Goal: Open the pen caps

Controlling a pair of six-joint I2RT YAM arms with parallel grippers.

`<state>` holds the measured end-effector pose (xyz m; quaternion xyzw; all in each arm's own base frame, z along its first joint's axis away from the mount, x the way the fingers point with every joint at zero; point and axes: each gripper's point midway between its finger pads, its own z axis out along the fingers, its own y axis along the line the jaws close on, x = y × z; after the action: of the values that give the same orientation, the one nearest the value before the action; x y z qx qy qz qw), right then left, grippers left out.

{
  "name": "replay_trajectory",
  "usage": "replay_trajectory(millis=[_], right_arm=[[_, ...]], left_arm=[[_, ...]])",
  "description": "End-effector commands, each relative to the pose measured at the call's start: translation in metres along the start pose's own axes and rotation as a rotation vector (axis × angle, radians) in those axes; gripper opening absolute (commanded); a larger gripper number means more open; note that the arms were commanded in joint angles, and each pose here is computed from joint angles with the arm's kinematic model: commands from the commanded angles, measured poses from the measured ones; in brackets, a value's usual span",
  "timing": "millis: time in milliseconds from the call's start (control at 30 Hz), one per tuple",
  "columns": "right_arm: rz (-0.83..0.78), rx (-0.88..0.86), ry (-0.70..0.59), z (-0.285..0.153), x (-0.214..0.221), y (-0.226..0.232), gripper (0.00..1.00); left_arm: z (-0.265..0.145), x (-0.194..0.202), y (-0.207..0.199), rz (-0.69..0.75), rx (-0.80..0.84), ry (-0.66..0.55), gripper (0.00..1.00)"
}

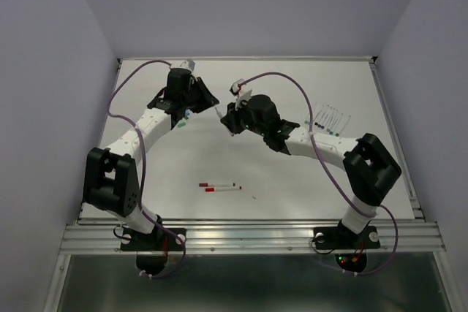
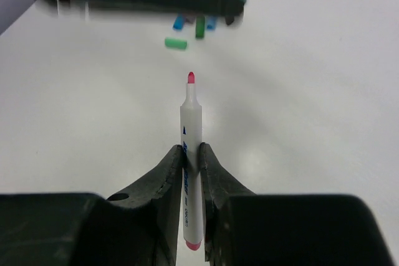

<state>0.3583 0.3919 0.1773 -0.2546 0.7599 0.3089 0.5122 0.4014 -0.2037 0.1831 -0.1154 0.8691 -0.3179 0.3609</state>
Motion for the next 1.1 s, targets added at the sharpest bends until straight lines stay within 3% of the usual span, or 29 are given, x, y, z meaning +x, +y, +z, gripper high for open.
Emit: replay_trajectory(millis=[0,167,300,633,967,1067], right_arm=[[0.091,-0.066,0.191,-0.042,0.059,0.011,0.01],[0.115,-0.089,0.199,-0.058,0.069,0.015,0.01],[0.097,0.013,0.15,-0.06,0.056,-0.002,0.01],[0.122,0.273,0.118,-0.067,0.037,-0.071,0.01],[0.139,0.35,0.145,-0.072,0.046,-0.097,0.01],[0.139,0.357,0.154,-0.071,0.049,-0.099,0.01]], left_arm=[[-0.023,-0.129,0.018,-0.01,-0.093,-0.391,0.0],[-0.026,-0.15,0.032,-0.04,-0.154,-0.433,0.0],[-0.023,-0.146,0.031,-0.023,-0.142,-0.414,0.0],[0.012,-0.082,0.106,-0.017,-0.379,-0.187,0.0],[0.031,-0.036,0.15,-0.031,-0.478,-0.059,0.0],[0.036,-0.028,0.157,-0.034,-0.499,-0.032,0.08]])
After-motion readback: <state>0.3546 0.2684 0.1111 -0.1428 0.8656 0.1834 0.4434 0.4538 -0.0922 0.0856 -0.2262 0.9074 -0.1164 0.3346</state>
